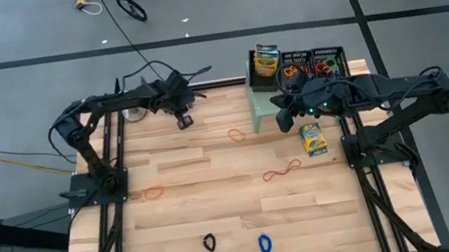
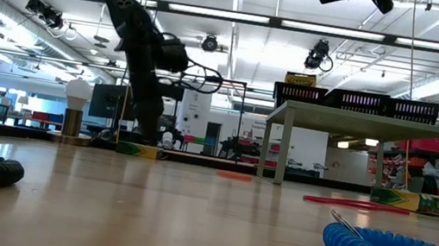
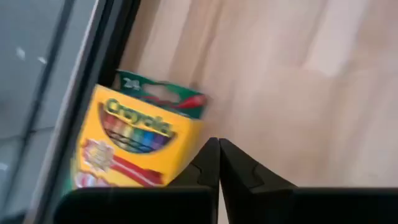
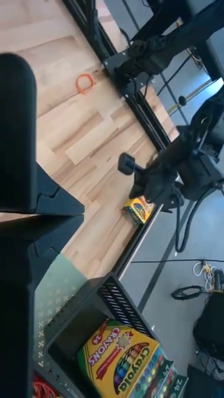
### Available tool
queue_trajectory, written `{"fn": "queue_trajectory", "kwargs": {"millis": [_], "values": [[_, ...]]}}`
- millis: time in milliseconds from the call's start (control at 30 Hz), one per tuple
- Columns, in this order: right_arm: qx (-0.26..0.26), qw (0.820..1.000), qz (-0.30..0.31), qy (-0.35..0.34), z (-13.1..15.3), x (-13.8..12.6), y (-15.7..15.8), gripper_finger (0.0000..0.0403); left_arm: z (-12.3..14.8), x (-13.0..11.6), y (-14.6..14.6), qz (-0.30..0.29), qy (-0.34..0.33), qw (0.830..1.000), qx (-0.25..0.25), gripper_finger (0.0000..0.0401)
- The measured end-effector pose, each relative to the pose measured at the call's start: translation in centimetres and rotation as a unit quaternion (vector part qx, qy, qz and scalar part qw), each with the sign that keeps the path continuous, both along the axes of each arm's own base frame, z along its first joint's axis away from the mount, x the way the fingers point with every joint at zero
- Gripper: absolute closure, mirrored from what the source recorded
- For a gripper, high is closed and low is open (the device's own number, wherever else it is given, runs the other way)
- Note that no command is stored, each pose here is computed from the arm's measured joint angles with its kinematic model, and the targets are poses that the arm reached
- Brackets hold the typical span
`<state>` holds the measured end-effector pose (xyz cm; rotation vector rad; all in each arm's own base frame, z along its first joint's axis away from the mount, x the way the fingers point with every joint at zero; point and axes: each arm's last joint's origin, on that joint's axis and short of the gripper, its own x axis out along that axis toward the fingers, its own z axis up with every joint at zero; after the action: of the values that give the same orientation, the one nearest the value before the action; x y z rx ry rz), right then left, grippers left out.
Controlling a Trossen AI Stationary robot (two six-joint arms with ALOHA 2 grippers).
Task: Pick & Place Office Desk Supplies
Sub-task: Put the top yellow crayon box into the left black basket on the shelf
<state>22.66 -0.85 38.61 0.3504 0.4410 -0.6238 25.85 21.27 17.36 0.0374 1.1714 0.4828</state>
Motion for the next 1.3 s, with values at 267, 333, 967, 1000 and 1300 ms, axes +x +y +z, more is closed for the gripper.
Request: {"fn": "queue_trajectory", "kwargs": {"millis": [267,333,967,1000,1300], "values": [[-0.010,1.000,0.007,0.006,0.0,0.0,0.0,0.0391,2.3,0.9,-3.7,0.063,-0.044,0.995,-0.067,0.0390],[-0.010,1.000,0.008,0.007,0.0,0.0,0.0,0.0392,2.5,1.0,-3.5,0.098,-0.053,0.991,-0.074,0.0374],[-0.012,1.000,0.009,-0.003,0.2,0.1,0.0,0.0392,-0.2,2.3,6.0,0.296,-0.063,0.951,-0.070,0.0216],[-0.012,1.000,0.009,-0.003,0.2,0.1,0.0,0.0392,-0.6,2.5,5.9,0.301,-0.055,0.950,-0.066,0.0219],[-0.012,1.000,0.009,-0.003,0.2,0.1,0.0,0.0392,-1.3,2.8,5.6,0.315,-0.019,0.949,-0.028,0.0294]]}}
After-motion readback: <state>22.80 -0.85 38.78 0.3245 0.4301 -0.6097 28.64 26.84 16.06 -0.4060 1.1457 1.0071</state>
